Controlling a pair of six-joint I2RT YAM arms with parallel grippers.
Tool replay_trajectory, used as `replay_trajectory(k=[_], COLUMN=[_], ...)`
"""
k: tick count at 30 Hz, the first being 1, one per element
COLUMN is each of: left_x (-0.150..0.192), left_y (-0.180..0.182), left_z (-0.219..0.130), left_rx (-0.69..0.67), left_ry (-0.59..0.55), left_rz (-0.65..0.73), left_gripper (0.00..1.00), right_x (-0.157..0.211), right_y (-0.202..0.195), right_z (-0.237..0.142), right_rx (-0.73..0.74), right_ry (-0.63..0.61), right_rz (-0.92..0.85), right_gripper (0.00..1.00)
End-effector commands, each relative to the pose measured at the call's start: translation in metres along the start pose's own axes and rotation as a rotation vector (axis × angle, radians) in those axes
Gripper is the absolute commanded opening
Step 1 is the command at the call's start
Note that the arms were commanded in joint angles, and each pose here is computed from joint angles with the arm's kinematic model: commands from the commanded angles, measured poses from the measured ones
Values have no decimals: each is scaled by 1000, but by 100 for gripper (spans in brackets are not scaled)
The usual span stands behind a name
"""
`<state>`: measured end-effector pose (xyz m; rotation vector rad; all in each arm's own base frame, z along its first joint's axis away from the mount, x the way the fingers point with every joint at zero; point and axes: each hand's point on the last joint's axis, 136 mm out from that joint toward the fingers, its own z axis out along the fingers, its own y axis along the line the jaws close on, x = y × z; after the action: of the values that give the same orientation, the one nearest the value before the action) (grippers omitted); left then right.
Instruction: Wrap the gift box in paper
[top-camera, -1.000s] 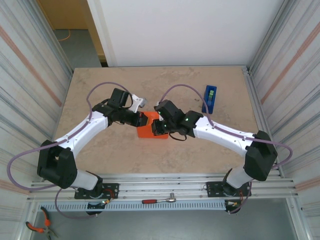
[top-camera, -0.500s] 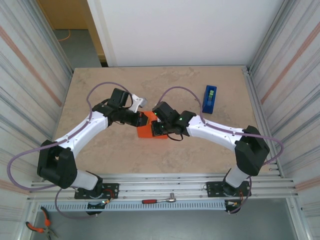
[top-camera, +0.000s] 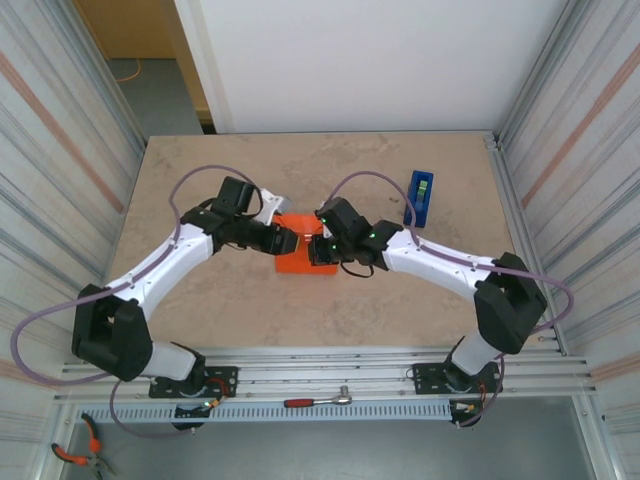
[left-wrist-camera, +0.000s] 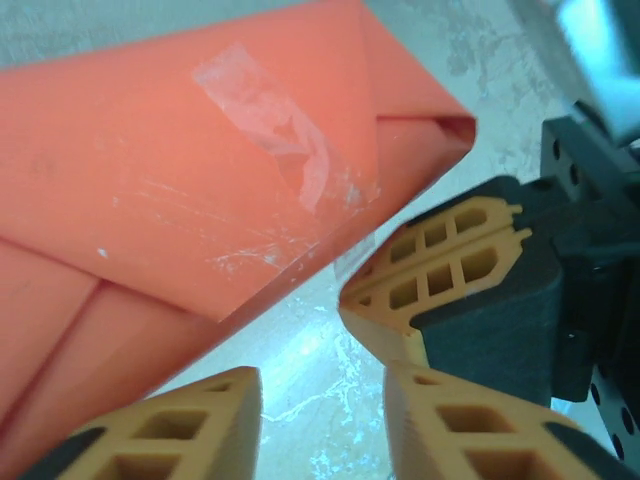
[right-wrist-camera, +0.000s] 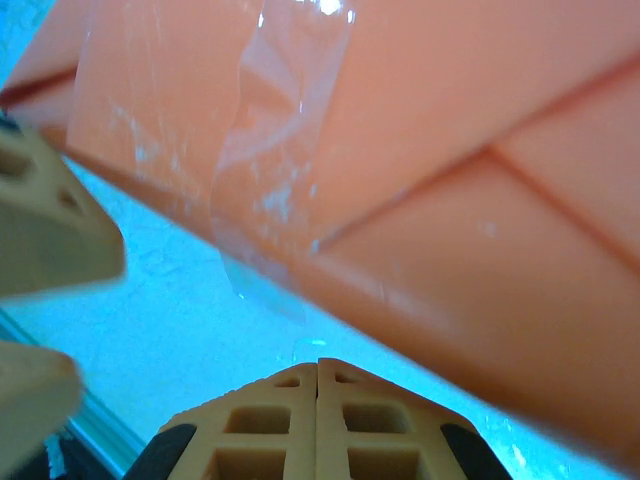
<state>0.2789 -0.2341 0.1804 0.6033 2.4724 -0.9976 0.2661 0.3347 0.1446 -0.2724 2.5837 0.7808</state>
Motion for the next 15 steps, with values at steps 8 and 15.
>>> replay_trajectory(k=[8, 15], left_x=[-28, 26], left_y=[-9, 21], left_z=[-62, -69], left_rx=[-64, -199], left_ry=[-285, -331], left_rz=[-19, -80], left_gripper=[74, 99], right_x=[14, 44], right_y=[-5, -37], right_z=[-47, -45], right_rx=[-56, 1], right_ry=[-84, -73], right_rz=[66, 69], right_gripper=[0, 50])
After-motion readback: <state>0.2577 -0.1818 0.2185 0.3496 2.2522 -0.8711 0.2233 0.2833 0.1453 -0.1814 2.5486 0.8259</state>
